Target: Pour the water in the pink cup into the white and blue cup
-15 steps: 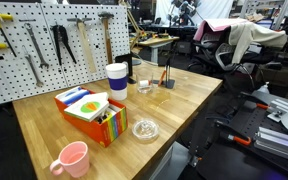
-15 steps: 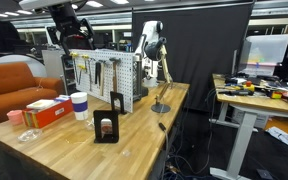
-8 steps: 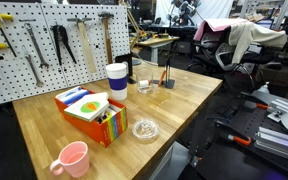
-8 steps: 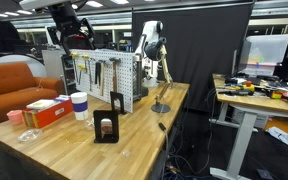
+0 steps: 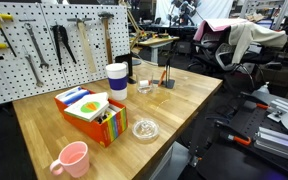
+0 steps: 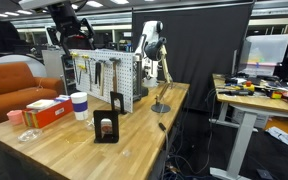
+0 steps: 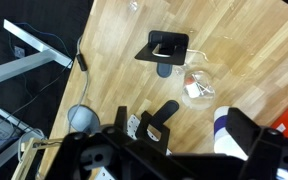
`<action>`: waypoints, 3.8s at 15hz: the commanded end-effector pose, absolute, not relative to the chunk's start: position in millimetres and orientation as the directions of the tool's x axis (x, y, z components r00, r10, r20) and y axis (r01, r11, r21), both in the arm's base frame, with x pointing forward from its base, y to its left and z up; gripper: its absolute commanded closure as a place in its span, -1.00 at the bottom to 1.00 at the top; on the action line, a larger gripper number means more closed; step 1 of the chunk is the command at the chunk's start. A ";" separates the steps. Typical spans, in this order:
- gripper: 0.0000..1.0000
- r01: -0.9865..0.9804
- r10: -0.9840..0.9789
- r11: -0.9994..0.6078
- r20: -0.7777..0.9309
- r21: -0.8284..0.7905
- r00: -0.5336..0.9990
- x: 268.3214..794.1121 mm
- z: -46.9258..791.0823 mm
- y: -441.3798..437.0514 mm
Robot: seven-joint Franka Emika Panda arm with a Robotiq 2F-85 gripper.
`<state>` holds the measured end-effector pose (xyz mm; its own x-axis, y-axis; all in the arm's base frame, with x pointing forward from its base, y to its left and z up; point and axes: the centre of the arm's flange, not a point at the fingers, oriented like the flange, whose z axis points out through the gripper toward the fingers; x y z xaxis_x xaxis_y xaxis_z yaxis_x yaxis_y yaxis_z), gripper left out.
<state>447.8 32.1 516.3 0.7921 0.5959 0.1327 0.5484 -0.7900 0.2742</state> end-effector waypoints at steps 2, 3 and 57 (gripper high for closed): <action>-1.00 0.548 0.596 -0.790 0.132 0.274 0.792 447.8 516.3 32.1; -1.00 0.554 0.604 -0.783 0.134 0.282 0.786 448.1 516.2 31.5; -1.00 0.689 0.724 -0.684 0.109 0.239 0.681 446.9 514.4 30.5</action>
<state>446.9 30.5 514.4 0.6812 0.7239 0.1088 0.6890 -0.6843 0.2389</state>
